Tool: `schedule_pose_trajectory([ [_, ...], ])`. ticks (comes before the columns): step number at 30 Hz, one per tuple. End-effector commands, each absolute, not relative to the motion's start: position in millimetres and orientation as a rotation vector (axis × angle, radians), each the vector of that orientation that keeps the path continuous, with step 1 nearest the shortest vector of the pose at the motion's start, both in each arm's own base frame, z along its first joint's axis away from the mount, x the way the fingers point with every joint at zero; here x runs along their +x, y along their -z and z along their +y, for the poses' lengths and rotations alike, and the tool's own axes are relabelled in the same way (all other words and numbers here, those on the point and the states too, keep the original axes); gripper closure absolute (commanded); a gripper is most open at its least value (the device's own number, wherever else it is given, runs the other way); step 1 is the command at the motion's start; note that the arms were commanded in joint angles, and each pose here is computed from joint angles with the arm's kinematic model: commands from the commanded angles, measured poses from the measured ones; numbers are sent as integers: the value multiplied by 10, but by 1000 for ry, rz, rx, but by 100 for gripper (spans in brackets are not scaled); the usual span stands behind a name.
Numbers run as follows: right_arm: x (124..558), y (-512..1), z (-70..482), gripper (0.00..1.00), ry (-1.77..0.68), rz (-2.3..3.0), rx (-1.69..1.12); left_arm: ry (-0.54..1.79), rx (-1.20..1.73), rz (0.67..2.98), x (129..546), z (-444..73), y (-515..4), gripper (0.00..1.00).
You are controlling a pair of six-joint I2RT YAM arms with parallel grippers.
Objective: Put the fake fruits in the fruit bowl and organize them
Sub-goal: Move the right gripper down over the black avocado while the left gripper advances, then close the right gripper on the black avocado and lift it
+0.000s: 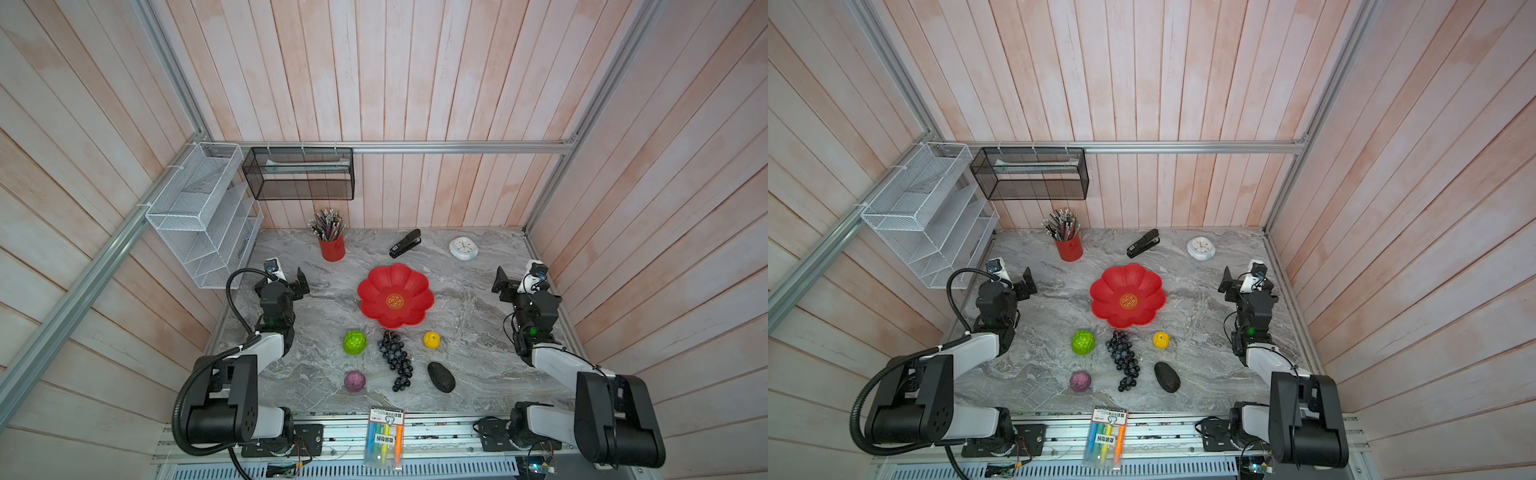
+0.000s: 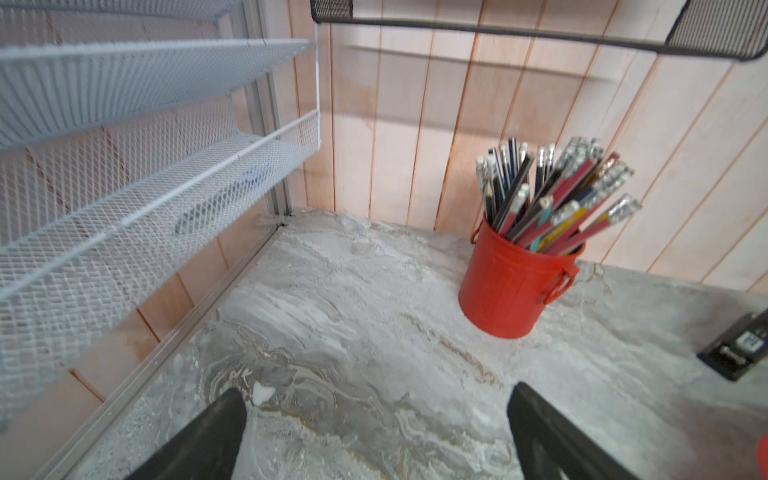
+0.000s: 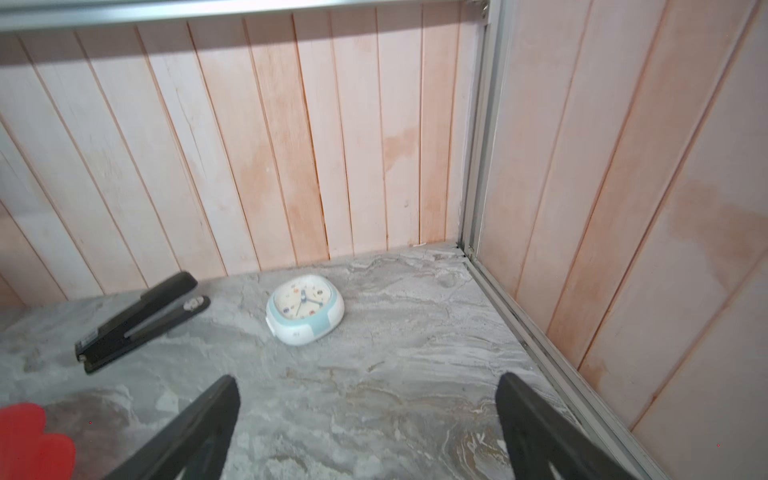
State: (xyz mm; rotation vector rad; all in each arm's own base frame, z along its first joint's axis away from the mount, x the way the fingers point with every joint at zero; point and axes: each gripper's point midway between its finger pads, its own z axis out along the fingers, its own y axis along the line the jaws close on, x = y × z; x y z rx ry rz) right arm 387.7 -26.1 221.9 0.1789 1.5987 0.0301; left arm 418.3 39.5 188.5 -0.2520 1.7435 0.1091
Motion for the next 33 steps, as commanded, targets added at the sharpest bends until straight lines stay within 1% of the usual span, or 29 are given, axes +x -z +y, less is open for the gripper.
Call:
schedule_pose_trajectory([
  [1, 3864, -2101, -205, 8, -138, 1777, 275, -130, -376, 1912, 4129, 433, -1847, 0],
  [4, 3794, -2174, 99, 14, -280, 1879, 220, -87, -423, 1995, 4032, 287, -1932, 0],
  [8, 3504, -2160, 580, 15, -360, 2029, 112, -15, -448, 2048, 3824, 13, -2051, 0],
  [11, 3142, -2078, 992, 16, -415, 2131, 3, 49, -416, 2077, 3686, -229, -2044, 0],
  [17, 2362, -1496, 1484, 19, -477, 2448, -98, 177, -268, 2146, 3528, -738, -1849, 0],
  [19, 2132, -1487, 1745, 17, -435, 2462, -212, 204, -263, 2147, 3492, -798, -1783, 0],
  [22, 1921, -1297, 1922, 16, -412, 2601, -291, 208, -279, 2122, 3486, -780, -1752, 0],
  [26, 1693, -918, 1968, 15, -361, 2761, -308, 202, -306, 2098, 3488, -745, -1746, 0],
  [30, 1582, -749, 1958, 14, -312, 2781, -299, 217, -308, 2103, 3477, -760, -1727, 0],
  [33, 1510, -605, 1989, 15, -357, 2806, -317, 219, -305, 2105, 3459, -759, -1683, 0],
])
